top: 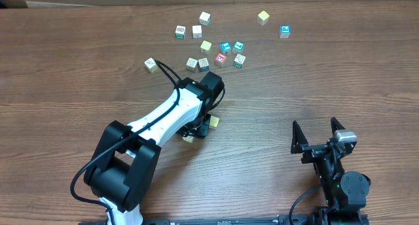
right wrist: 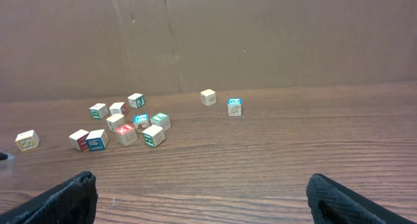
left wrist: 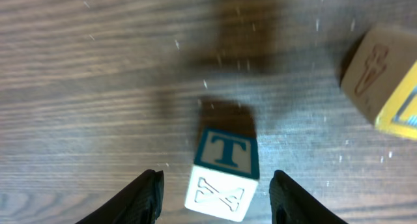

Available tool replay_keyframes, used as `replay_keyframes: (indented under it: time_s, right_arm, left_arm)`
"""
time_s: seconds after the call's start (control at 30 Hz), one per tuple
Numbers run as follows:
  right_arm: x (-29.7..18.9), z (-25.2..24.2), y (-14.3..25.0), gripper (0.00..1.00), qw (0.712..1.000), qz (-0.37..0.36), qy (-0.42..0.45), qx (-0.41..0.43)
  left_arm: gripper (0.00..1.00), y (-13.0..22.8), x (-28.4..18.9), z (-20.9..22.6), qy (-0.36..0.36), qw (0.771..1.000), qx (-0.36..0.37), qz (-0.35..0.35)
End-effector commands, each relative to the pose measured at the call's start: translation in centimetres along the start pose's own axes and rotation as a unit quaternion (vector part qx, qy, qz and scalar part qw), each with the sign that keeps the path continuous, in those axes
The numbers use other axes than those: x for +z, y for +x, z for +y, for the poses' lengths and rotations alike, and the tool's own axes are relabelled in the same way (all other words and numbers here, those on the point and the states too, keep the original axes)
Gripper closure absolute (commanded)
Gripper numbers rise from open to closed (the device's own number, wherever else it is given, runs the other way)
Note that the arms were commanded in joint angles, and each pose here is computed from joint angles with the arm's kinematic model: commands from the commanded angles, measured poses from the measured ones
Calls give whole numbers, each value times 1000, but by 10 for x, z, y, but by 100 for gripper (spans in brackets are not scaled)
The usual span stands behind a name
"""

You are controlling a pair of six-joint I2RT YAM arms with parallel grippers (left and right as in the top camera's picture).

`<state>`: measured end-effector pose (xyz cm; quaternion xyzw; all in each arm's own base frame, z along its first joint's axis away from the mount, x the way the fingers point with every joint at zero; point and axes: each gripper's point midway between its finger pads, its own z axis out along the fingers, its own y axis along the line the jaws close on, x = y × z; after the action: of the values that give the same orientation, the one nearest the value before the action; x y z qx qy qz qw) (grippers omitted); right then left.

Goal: Form a circle

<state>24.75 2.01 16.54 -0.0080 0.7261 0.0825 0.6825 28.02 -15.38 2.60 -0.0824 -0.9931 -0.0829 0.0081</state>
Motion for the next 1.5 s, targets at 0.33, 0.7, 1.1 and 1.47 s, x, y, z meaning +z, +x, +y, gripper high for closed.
replay_keyframes:
  time_s: [0.33,0.7,1.1,1.47]
  right_arm:
    - [1,1,4,0,1000,4,-3,3]
    - [1,1,4,0,1000,4,-3,3]
    - [1,1,4,0,1000,4,-3,4]
    - [1,1,4,0,1000,4,-3,4]
  left_arm:
    - [66,15,9,-7,20,1000,7,19]
    - [69,-8,9,-7,13,999,22,-31]
    - [76,-34,3,-6,3,996,12,-83]
    - [76,-72,-10,-5,77,983,-113,-122]
